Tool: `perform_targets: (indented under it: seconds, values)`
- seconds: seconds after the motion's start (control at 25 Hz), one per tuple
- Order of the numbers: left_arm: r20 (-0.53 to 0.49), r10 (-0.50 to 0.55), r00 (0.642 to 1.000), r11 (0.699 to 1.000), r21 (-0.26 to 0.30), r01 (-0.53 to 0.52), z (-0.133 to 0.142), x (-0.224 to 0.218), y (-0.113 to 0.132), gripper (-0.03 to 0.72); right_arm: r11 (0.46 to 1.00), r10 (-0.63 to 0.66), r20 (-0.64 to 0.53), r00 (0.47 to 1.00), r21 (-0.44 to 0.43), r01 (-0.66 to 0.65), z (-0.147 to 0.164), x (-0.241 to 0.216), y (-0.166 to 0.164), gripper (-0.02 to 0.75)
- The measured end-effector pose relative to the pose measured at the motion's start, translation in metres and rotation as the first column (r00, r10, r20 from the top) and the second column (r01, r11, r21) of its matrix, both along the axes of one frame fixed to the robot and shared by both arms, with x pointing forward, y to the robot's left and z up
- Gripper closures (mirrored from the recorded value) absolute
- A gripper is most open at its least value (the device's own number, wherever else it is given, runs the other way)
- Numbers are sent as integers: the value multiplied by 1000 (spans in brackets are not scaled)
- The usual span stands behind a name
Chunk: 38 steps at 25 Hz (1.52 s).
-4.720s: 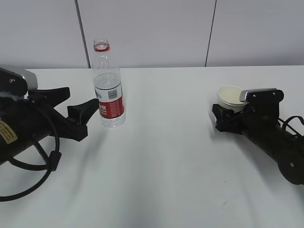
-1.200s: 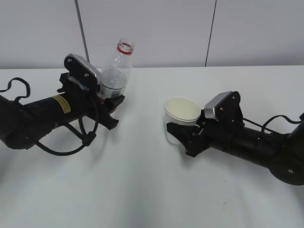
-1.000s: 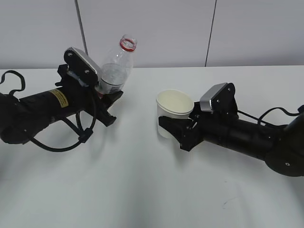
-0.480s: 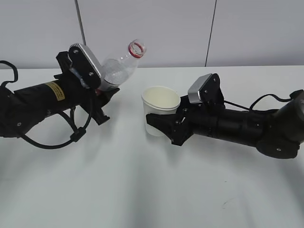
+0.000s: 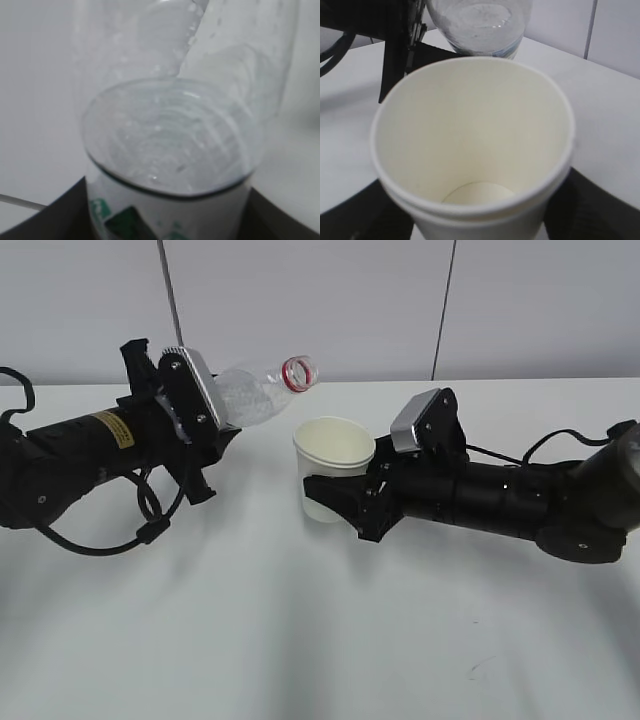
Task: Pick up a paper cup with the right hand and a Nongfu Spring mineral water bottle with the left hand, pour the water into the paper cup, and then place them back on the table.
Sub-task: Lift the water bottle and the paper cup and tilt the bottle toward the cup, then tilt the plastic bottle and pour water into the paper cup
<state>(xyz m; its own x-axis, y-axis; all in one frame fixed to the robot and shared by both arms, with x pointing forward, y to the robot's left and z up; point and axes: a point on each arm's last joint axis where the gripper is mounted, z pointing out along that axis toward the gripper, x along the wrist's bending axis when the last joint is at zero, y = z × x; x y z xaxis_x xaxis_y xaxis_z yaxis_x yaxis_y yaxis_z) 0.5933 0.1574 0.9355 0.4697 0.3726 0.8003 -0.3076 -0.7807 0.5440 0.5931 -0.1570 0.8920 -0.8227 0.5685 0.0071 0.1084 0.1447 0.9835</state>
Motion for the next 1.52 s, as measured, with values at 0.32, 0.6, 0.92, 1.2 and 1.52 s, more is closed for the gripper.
perform_targets:
  seconds: [0.32, 0.6, 0.92, 1.2, 1.52]
  values:
    - [55, -1, 998, 996, 85, -3, 0, 1, 2, 276, 1000, 16, 5, 1000, -9, -16, 0, 0, 1, 231]
    - [73, -9, 997, 993, 116, 0, 0, 1, 2, 276, 1000, 17, 1, 1000, -21, -17, -1, 0, 1, 231]
    - [115, -7, 993, 984, 178, -14, 1, 3, 4, 276, 999, 20, -3, 1000, -28, -20, -1, 0, 1, 231]
    - [146, -13, 989, 980, 197, -16, 3, 3, 5, 276, 999, 19, -5, 1000, -34, -19, -2, 0, 1, 231]
    - [179, -28, 983, 970, 241, -16, 3, 4, 5, 276, 999, 21, -4, 1000, -36, -21, -2, 0, 1, 231]
